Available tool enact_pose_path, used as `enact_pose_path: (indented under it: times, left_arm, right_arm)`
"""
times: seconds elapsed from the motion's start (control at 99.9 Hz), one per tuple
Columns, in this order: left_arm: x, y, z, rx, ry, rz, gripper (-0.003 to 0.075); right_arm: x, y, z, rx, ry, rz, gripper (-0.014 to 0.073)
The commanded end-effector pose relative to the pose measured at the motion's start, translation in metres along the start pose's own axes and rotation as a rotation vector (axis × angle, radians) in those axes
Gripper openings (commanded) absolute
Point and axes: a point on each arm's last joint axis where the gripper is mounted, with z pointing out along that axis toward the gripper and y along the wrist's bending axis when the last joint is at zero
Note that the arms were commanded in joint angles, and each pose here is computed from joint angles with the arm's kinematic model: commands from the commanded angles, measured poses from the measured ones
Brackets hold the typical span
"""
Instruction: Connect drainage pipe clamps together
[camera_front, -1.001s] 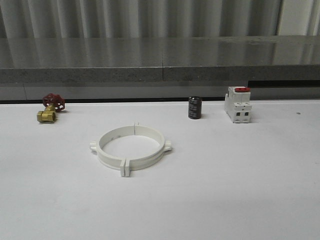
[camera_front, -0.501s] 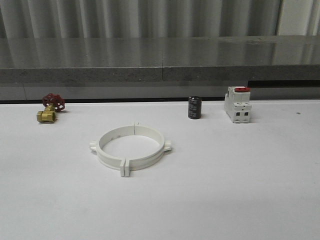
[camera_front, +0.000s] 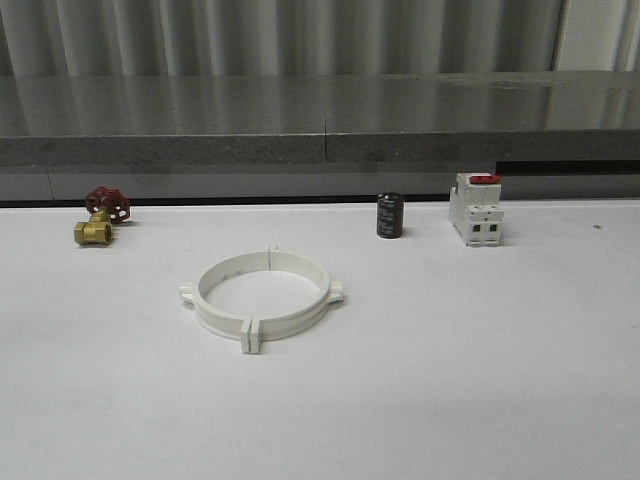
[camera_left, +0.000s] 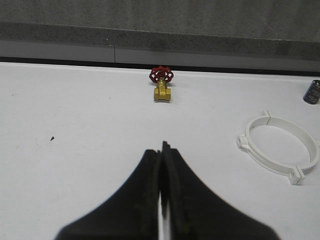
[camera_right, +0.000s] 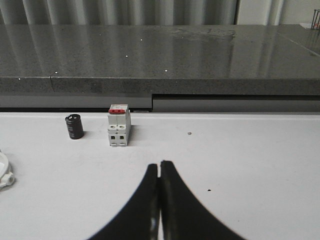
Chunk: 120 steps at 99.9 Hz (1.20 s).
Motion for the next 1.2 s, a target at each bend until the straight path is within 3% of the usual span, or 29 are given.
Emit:
enact_pose_path:
  times: [0.0,0.19,1.191]
  left_arm:
    - [-0.014,-0.002,-0.002,0.01,-0.09,-0.005,-0.002]
    - [-0.014,-0.002,-0.002,0.01,-0.09,-0.005,-0.002]
    - [-0.014,-0.002,-0.002,0.01,-0.087,-0.005,-0.002]
  right_arm:
    - [-0.001,0.001,-0.001,-0.019,-0.136,0.009,-0.0067]
    - [0.028,0.002,0.005,-0.043,-0.16,0.054,-0.0067]
    - [0.026,0.002,0.004,-0.045,-0.179,0.057,-0.0067]
